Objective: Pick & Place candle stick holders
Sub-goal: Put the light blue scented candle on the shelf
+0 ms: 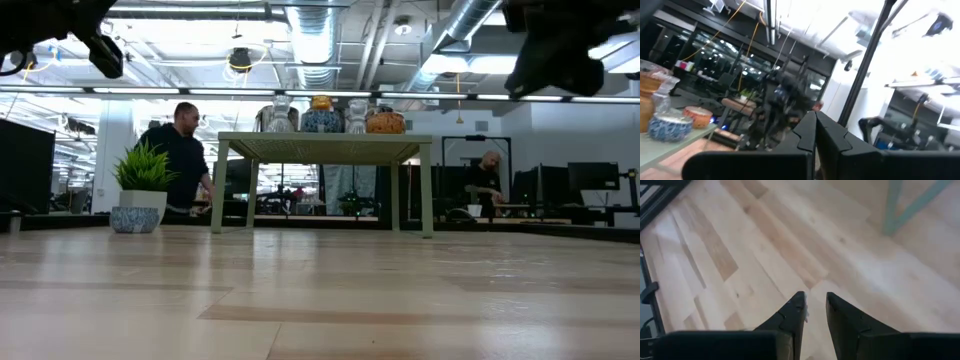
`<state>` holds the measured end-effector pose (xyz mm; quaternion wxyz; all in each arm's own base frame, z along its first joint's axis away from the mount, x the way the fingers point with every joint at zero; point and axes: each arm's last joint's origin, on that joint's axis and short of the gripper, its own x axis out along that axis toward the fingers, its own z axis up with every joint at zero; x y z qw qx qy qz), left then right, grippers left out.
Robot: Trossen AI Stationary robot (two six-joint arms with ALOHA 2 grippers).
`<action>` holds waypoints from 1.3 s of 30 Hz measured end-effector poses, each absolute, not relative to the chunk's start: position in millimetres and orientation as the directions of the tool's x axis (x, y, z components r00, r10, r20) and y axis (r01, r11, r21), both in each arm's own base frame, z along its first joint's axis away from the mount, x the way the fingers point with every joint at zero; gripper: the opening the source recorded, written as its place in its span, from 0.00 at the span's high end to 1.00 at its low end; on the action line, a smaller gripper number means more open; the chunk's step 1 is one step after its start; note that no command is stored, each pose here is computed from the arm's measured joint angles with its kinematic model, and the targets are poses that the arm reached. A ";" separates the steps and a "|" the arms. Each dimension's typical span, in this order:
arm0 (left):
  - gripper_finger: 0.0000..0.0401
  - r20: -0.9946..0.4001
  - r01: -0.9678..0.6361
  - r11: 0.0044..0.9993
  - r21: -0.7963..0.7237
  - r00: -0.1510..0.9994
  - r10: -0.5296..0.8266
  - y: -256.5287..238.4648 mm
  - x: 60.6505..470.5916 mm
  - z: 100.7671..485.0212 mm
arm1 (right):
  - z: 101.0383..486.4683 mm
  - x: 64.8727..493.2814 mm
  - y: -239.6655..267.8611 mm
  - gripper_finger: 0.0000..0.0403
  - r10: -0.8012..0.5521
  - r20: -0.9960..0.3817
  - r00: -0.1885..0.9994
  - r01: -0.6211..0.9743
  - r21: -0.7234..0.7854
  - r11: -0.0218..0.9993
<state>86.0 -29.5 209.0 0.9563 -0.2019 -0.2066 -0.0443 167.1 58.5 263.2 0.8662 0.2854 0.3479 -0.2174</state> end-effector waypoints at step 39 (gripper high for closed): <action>0.63 -0.767 -0.731 0.599 -0.327 0.576 0.284 48.1 169.9 299.5 | 234.2 162.7 66.7 0.82 -0.239 -0.697 0.676 0.486 0.178 0.856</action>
